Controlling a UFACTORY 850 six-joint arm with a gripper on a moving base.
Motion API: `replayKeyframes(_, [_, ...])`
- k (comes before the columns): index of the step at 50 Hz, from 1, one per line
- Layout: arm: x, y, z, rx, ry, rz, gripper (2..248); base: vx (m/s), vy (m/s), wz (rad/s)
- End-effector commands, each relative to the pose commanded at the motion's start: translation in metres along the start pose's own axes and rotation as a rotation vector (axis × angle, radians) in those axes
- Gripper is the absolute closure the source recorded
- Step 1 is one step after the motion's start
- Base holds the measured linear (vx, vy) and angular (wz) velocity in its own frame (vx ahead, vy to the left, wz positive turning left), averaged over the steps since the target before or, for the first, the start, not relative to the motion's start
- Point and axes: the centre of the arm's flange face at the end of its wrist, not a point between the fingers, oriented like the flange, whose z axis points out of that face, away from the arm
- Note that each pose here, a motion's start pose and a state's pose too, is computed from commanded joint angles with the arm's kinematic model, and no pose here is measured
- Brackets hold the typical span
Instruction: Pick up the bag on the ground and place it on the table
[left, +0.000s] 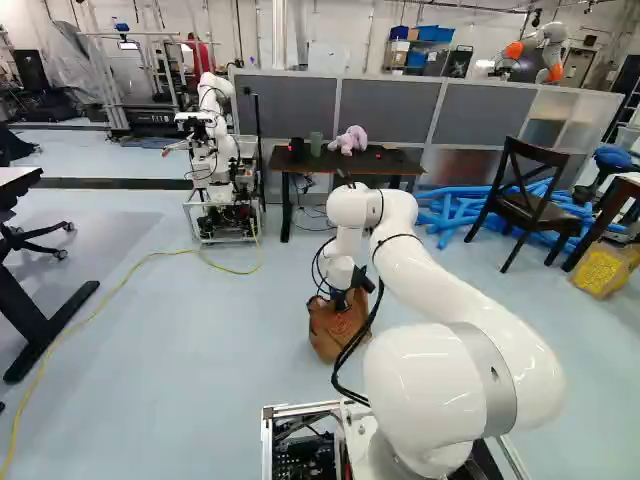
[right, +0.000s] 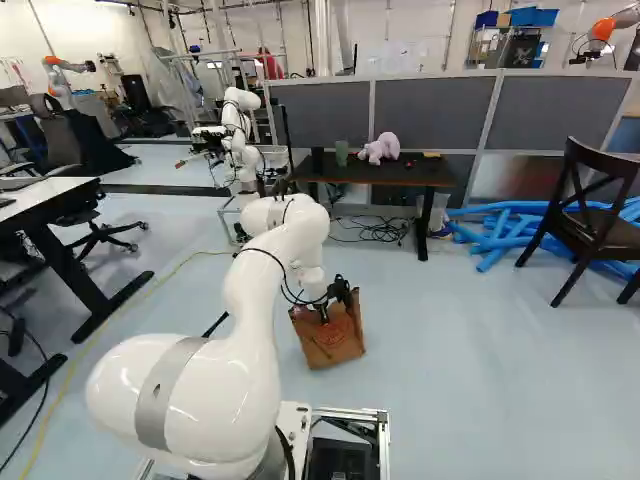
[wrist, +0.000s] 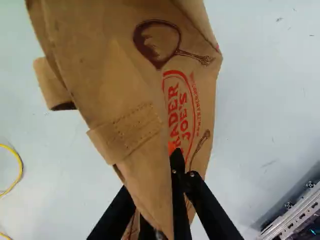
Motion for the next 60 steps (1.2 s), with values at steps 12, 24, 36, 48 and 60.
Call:
replayKeyframes(12, [-0.004,0.003,-0.019,-0.009,-0.005,-0.005,227,0.0,0.0,0.0])
replayKeyframes(24, [-0.013,0.009,-0.039,-0.025,-0.015,-0.016,227,0.0,0.0,0.0])
replayKeyframes(36, [-0.024,0.018,-0.06,-0.045,-0.027,-0.032,227,0.0,0.0,0.0])
replayKeyframes(48, [-0.036,0.029,-0.08,-0.062,-0.041,-0.076,227,0.0,0.0,0.0])
replayKeyframes(60, [-0.045,0.038,-0.1,-0.072,-0.053,-0.134,227,0.0,0.0,0.0])
